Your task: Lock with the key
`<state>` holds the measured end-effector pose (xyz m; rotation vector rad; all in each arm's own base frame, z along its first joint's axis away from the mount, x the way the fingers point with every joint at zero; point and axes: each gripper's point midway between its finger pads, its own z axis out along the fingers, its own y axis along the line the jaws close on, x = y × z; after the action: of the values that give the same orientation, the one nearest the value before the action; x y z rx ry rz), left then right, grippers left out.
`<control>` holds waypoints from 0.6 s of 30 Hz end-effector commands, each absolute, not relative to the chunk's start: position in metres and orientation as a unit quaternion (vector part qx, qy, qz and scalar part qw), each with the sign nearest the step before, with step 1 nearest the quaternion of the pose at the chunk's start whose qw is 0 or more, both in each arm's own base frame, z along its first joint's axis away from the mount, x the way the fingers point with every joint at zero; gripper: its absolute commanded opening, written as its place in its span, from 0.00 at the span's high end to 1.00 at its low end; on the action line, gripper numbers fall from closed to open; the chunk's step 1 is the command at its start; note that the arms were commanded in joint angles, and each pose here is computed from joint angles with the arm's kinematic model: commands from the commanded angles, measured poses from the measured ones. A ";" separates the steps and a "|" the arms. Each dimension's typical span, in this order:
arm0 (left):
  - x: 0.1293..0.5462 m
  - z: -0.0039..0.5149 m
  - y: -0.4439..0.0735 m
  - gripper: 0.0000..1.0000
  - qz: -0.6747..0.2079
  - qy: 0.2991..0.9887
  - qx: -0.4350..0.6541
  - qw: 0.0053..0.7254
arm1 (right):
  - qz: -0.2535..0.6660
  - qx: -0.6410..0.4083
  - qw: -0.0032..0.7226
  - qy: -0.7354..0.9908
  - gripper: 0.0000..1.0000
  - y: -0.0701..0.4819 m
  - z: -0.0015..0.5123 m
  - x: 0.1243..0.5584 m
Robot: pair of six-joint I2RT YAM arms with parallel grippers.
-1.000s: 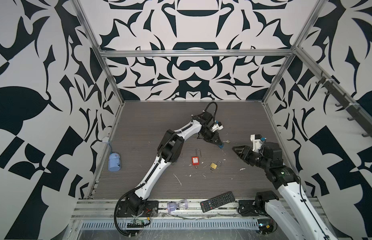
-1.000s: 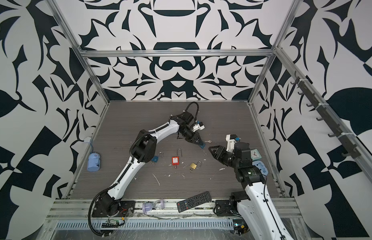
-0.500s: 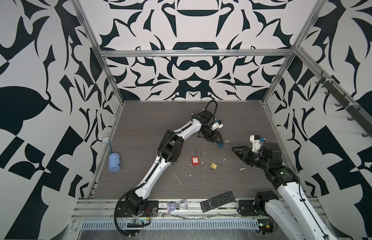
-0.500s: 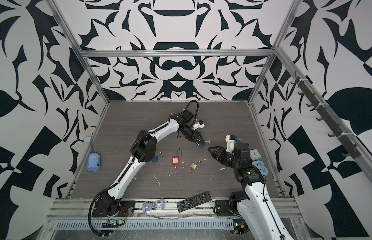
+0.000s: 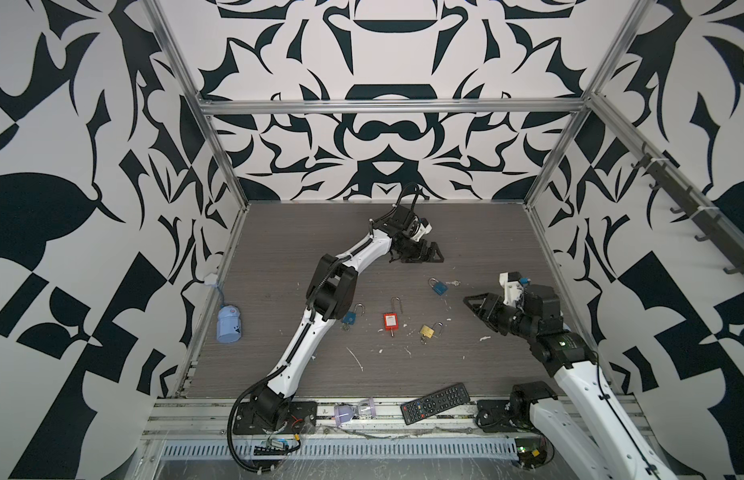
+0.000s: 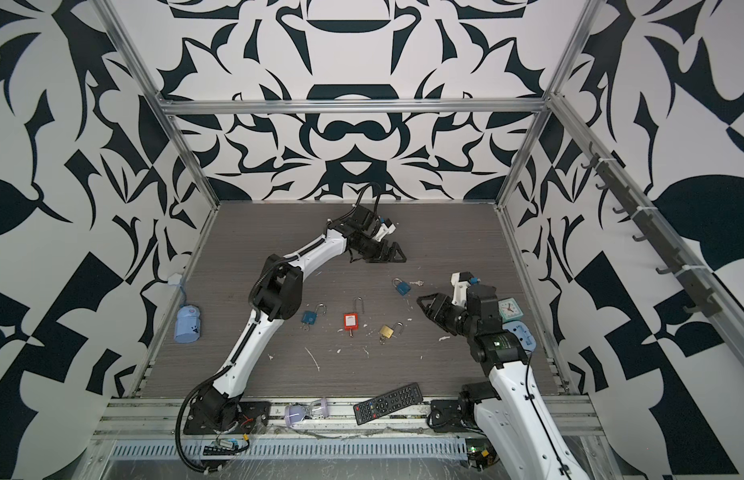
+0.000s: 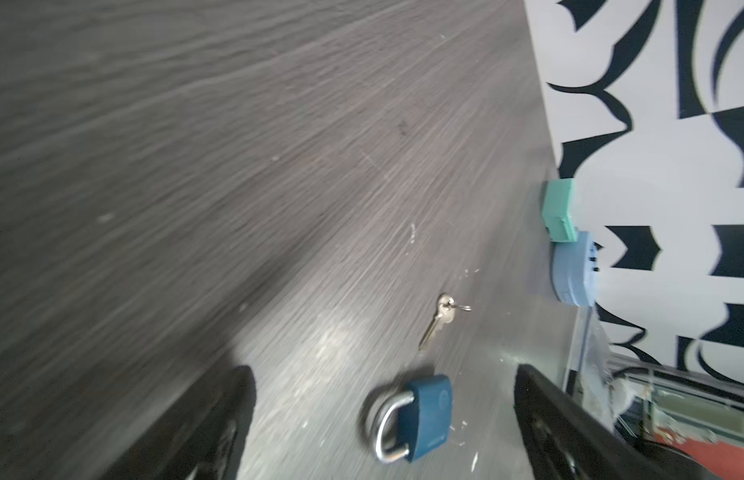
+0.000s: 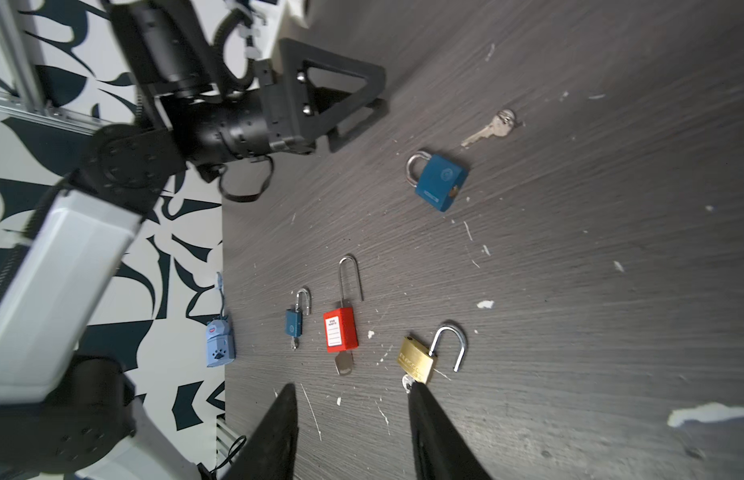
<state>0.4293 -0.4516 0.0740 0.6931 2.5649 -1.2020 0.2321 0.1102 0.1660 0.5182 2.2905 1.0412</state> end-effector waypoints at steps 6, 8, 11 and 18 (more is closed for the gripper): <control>0.403 0.216 -0.389 0.01 -0.388 0.856 0.180 0.289 | 0.288 0.164 0.312 0.890 0.49 0.103 0.177 0.225; 0.372 0.222 -0.369 0.01 -0.400 0.860 0.154 0.278 | 0.272 0.147 0.294 0.904 0.46 0.116 0.167 0.220; 0.326 0.212 -0.341 0.01 -0.380 0.879 0.133 0.254 | 0.238 0.121 0.280 0.922 0.45 0.137 0.147 0.212; 0.221 0.197 -0.290 0.01 -0.354 0.895 0.149 0.226 | 0.131 0.107 0.284 0.944 0.44 0.158 0.117 0.195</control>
<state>0.2460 -0.3136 0.2108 0.4770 2.3932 -1.0159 0.1804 0.1719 0.1045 0.1448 2.6367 0.4891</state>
